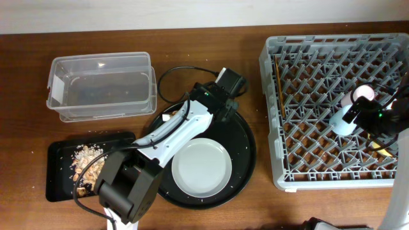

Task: Sort waste into correct bins and load items into the dishwasher rack
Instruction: 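Close the left gripper on the white tissue and gold wrapper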

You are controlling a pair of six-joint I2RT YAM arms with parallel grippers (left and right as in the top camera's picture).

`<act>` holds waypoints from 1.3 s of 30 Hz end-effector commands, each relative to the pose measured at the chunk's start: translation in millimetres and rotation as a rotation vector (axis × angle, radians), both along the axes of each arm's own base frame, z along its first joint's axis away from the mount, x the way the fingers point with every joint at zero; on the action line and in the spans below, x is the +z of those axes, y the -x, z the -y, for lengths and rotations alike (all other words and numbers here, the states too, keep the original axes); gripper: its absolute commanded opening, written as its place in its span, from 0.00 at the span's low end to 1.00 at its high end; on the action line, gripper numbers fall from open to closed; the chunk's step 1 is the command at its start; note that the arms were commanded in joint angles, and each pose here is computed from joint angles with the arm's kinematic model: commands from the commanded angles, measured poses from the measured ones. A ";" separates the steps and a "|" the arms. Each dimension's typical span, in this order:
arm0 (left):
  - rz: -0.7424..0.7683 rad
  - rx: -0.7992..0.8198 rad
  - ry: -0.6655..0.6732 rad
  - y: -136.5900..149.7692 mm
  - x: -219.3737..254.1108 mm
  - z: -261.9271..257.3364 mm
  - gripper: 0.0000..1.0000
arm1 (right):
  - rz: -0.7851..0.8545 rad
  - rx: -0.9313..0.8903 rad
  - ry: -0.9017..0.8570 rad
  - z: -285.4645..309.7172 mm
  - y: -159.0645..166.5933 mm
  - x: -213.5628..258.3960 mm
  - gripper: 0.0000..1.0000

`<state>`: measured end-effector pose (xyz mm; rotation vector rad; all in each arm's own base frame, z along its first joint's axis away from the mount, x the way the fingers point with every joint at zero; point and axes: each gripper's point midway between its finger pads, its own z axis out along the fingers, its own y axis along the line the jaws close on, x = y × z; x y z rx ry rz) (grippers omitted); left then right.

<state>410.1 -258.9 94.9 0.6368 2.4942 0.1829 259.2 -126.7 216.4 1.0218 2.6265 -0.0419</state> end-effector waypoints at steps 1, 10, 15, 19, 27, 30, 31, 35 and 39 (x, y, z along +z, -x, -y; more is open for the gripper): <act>-0.025 0.010 -0.035 -4.8 -17.8 -8.1 0.99 | -0.006 -0.014 -0.004 1.7 1.2 -2.0 0.98; -0.076 0.067 -0.074 -18.2 -54.1 -32.5 0.91 | -0.006 -0.014 -0.004 1.7 1.2 -2.0 0.98; -0.089 0.070 -0.080 -18.0 -60.7 -34.4 0.74 | -0.006 -0.014 -0.004 1.7 1.1 -2.0 0.99; -0.092 0.070 -0.083 -17.4 -61.1 -35.1 0.55 | -0.006 -0.014 -0.003 1.7 1.1 -2.0 0.98; -0.114 0.057 -0.065 -13.7 -63.2 -31.3 0.29 | -0.006 -0.014 -0.003 1.7 1.1 -2.0 0.98; -0.114 0.057 -0.064 -13.7 -63.2 -31.2 0.11 | -0.006 -0.014 -0.003 1.7 1.1 -2.0 0.98; -0.114 0.057 -0.064 -13.6 -63.2 -31.1 0.09 | -0.006 -0.014 -0.004 1.7 1.0 -2.0 0.98; -0.114 0.058 -0.065 -13.5 -63.3 -31.4 0.05 | -0.006 -0.014 -0.003 1.7 1.1 -2.0 0.98; -0.115 0.058 -0.066 -13.4 -63.2 -31.5 0.01 | -0.006 -0.014 -0.003 1.7 1.1 -2.0 0.98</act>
